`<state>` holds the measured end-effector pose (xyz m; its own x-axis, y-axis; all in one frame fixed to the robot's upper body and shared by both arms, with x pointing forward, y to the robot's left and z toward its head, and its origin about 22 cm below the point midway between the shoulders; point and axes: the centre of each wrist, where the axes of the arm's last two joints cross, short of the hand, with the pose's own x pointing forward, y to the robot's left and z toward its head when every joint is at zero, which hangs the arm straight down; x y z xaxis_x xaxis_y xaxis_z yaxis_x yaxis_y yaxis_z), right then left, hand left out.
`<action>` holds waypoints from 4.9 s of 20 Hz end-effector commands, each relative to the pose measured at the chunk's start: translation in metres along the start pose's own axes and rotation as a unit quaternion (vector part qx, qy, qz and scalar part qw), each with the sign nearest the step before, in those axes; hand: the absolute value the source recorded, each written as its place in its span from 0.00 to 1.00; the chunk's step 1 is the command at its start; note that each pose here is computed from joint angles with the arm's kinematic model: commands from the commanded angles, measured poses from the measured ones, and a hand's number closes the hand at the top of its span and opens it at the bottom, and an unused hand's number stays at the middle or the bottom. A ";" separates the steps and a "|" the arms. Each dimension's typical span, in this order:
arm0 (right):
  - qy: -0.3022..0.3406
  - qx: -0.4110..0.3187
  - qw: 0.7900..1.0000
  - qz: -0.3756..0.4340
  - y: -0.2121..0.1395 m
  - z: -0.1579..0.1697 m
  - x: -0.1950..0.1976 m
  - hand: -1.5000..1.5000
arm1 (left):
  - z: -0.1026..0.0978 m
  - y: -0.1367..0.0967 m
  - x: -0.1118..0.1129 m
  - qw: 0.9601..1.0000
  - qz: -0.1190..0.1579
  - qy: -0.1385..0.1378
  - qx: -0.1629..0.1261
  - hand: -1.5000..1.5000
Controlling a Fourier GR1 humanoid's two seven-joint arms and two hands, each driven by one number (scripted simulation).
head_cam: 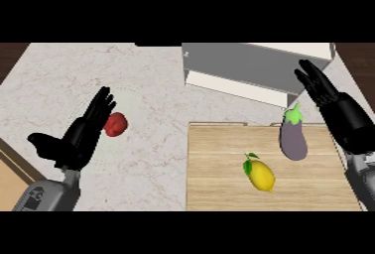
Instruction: Pick the lemon from the tray and place it in the tiered shelf
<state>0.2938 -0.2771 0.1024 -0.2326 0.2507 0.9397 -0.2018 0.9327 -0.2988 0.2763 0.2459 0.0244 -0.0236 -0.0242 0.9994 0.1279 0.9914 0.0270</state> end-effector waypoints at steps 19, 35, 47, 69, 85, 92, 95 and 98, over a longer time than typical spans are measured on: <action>0.034 -0.183 0.953 0.240 0.169 0.080 0.007 0.00 | 0.063 0.103 -0.026 0.976 -0.079 0.139 0.148 0.50; 0.290 0.031 0.780 0.554 0.170 0.076 0.064 0.00 | 0.051 0.101 -0.019 0.979 -0.088 0.125 0.131 0.50; 0.328 0.057 0.729 0.598 0.173 0.060 0.070 0.00 | 0.060 0.091 -0.028 0.979 -0.083 0.128 0.132 0.50; 0.341 0.061 0.729 0.590 0.136 0.039 -0.009 0.00 | 0.069 0.105 -0.024 0.979 -0.081 0.129 0.135 0.50; 0.294 0.063 0.724 0.621 0.130 0.031 -0.021 1.00 | 0.059 0.097 -0.006 0.979 -0.081 0.128 0.134 0.50; 0.229 0.010 0.747 0.624 0.134 0.024 0.028 1.00 | 0.061 0.098 -0.020 0.978 -0.076 0.136 0.139 0.50; 0.208 0.025 0.795 0.570 0.193 -0.009 0.042 1.00 | 0.058 0.092 -0.032 0.981 -0.085 0.130 0.119 0.50; 0.180 0.022 0.835 0.520 0.199 -0.041 0.062 1.00 | 0.045 0.091 -0.018 0.982 -0.087 0.128 0.108 0.50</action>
<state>0.2602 -0.0990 0.0918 0.0453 0.9982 0.0399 -0.1093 0.0446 -0.9930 0.2370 0.3455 0.0021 0.2291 -0.1873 0.9552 -0.1009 0.9715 0.2146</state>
